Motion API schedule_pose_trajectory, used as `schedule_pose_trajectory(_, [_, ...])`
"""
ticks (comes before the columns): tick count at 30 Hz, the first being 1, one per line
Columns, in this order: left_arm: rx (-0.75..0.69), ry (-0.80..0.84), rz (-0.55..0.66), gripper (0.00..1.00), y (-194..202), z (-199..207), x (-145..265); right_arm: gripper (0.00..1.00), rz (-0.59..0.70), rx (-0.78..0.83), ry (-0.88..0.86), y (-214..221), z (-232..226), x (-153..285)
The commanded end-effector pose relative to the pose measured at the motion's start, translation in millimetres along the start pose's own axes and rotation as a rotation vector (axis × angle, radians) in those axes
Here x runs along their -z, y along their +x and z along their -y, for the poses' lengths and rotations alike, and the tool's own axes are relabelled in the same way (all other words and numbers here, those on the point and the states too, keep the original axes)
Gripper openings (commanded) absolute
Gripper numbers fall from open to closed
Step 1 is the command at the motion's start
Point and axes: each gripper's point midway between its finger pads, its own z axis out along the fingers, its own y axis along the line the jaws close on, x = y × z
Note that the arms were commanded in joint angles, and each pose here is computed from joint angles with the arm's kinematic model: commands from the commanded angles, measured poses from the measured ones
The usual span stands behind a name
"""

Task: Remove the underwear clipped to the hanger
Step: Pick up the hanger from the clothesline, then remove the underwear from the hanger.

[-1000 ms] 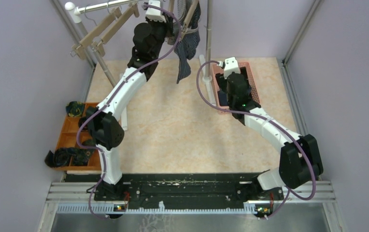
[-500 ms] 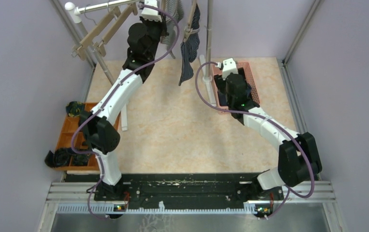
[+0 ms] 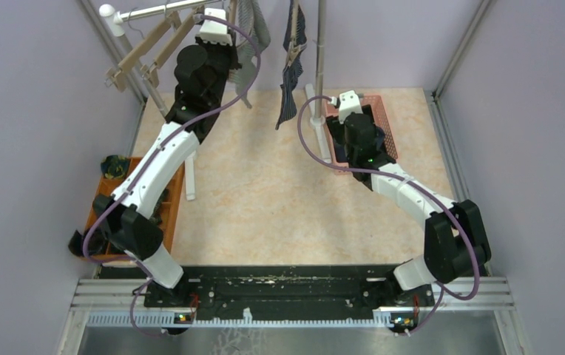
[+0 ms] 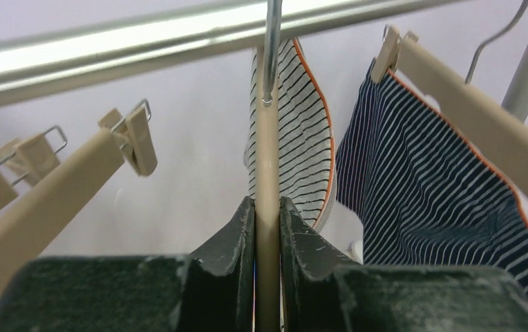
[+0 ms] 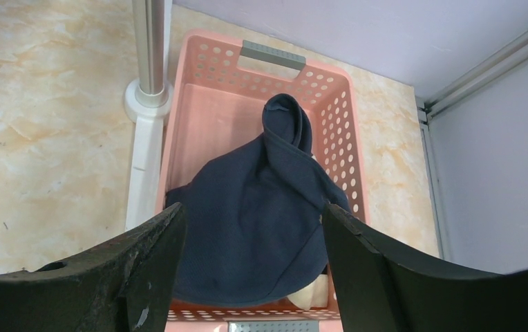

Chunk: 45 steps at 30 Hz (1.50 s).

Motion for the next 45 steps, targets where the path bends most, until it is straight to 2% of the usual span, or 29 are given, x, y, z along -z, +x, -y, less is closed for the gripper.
schedule_pose_trajectory(1, [-0.03,-0.01,-0.065,0.19,3,-8,23,0.72,0.076,-0.052,0.02,-32,10,2])
schedule_pose_trajectory(6, [-0.071,-0.019,-0.176,0.19,35,-15,43,0.72,0.091,-0.059,0.011,-40,10,2])
schedule_pose_trajectory(13, [-0.076,0.025,-0.306,0.16,60,-14,74,0.72,0.108,-0.045,0.008,-56,14,3])
schedule_pose_trajectory(19, [-0.105,0.124,-0.39,0.13,52,-14,117,0.77,0.18,-0.056,-0.091,-102,9,13])
schedule_pose_trajectory(24, [-0.118,0.24,-0.417,0.1,31,-11,157,0.79,0.236,-0.055,-0.215,-138,-1,21])
schedule_pose_trajectory(31, [-0.133,0.352,-0.472,0.1,19,-15,218,0.78,0.278,-0.103,-0.351,-164,-2,26])
schedule_pose_trajectory(35, [-0.089,0.48,-0.488,0.09,25,-1,255,0.75,0.303,-0.155,-0.536,-178,-10,41])
schedule_pose_trajectory(40, [-0.019,0.649,-0.454,0.09,25,22,290,0.73,0.332,-0.139,-0.745,-192,-34,66])
schedule_pose_trajectory(45, [0.074,0.789,-0.412,0.1,21,48,302,0.74,0.396,-0.142,-1.024,-201,-64,103])
